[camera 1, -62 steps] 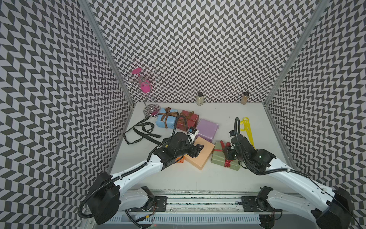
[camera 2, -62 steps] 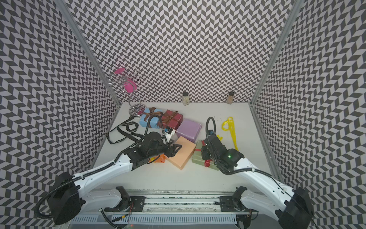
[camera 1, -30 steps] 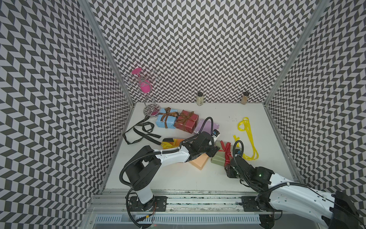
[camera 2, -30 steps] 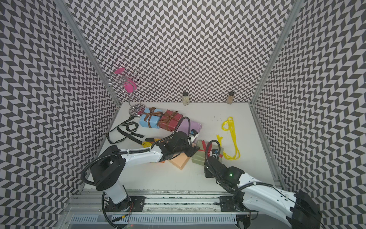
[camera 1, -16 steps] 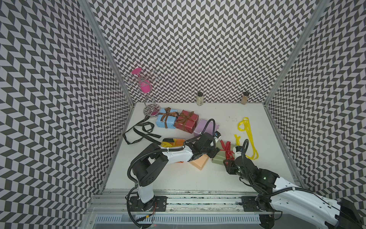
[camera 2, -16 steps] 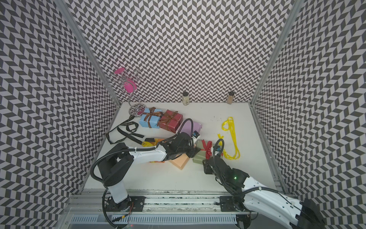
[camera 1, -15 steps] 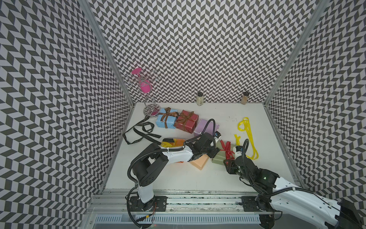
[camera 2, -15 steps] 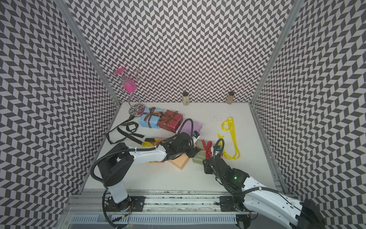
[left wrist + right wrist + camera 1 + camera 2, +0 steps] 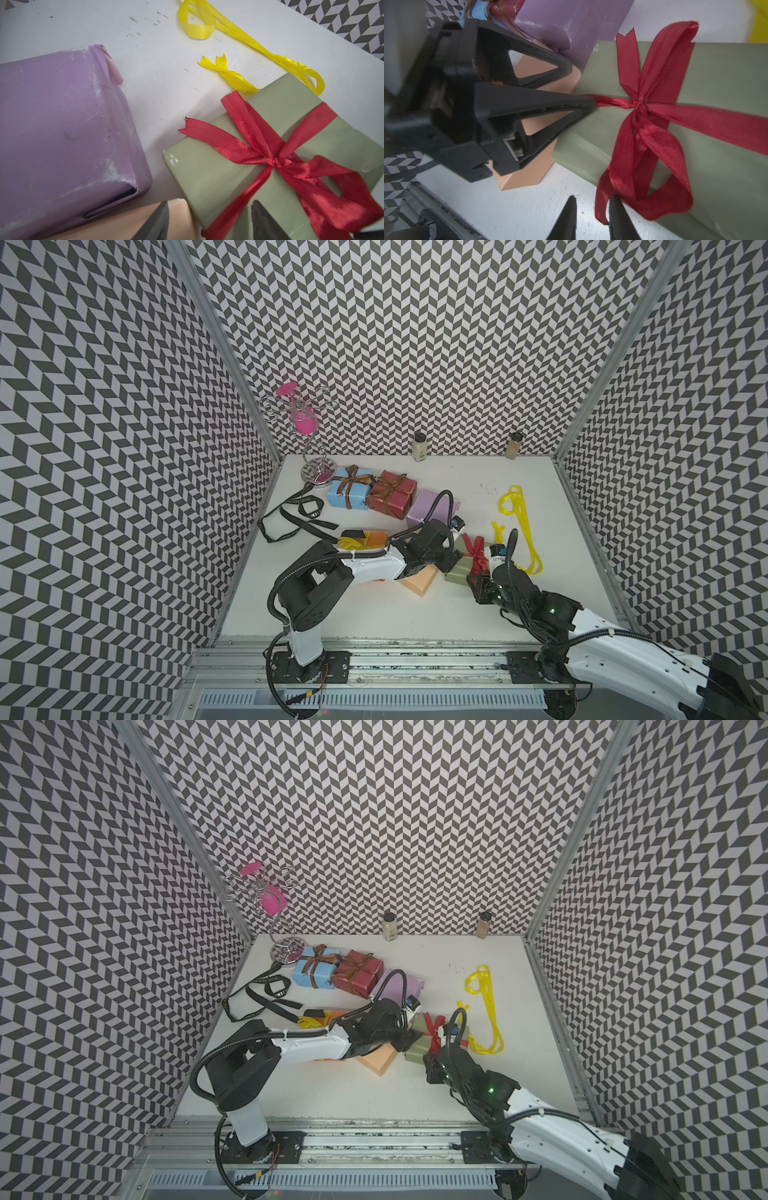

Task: Untie the ribbon bows on the gift boxes
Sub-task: Untie the ribbon from the gift box.

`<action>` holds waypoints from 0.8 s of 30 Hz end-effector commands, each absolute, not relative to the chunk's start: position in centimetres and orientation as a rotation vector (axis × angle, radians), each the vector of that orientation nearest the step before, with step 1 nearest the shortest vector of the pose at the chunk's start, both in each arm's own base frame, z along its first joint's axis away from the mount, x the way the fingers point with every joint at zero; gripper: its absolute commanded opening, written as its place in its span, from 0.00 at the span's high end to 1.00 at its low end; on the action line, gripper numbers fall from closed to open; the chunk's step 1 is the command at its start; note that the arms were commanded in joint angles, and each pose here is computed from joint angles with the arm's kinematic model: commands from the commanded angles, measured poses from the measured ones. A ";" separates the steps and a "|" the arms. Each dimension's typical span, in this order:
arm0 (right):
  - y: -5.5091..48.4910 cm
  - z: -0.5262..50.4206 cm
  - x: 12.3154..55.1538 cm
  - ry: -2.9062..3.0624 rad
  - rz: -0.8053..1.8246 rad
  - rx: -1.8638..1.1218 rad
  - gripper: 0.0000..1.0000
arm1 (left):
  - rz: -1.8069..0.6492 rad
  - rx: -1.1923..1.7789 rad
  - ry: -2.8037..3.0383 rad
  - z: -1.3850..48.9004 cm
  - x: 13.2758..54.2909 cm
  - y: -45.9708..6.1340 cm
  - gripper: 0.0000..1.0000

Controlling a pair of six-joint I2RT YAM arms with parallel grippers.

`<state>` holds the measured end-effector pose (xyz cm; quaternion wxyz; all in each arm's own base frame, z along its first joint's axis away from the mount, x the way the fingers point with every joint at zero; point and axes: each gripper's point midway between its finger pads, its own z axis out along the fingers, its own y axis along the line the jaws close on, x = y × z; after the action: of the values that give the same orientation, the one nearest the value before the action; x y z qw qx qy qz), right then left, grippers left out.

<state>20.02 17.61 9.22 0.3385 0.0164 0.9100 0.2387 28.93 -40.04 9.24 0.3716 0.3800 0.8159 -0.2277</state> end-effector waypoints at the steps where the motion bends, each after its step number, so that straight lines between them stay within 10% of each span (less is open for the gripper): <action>1: 18.0 9.8 20.8 2.336 0.650 0.065 0.72 | -0.586 0.971 2.067 9.9 29.1 -40.8 0.37; 24: 20.0 7.5 19.5 2.438 0.776 0.032 0.58 | -0.580 0.965 2.068 9.7 29.1 -40.7 0.37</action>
<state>18.84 19.29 6.89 0.2788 0.0037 0.9210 0.2721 29.03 -39.98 9.25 0.3732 0.3787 0.8164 -0.2252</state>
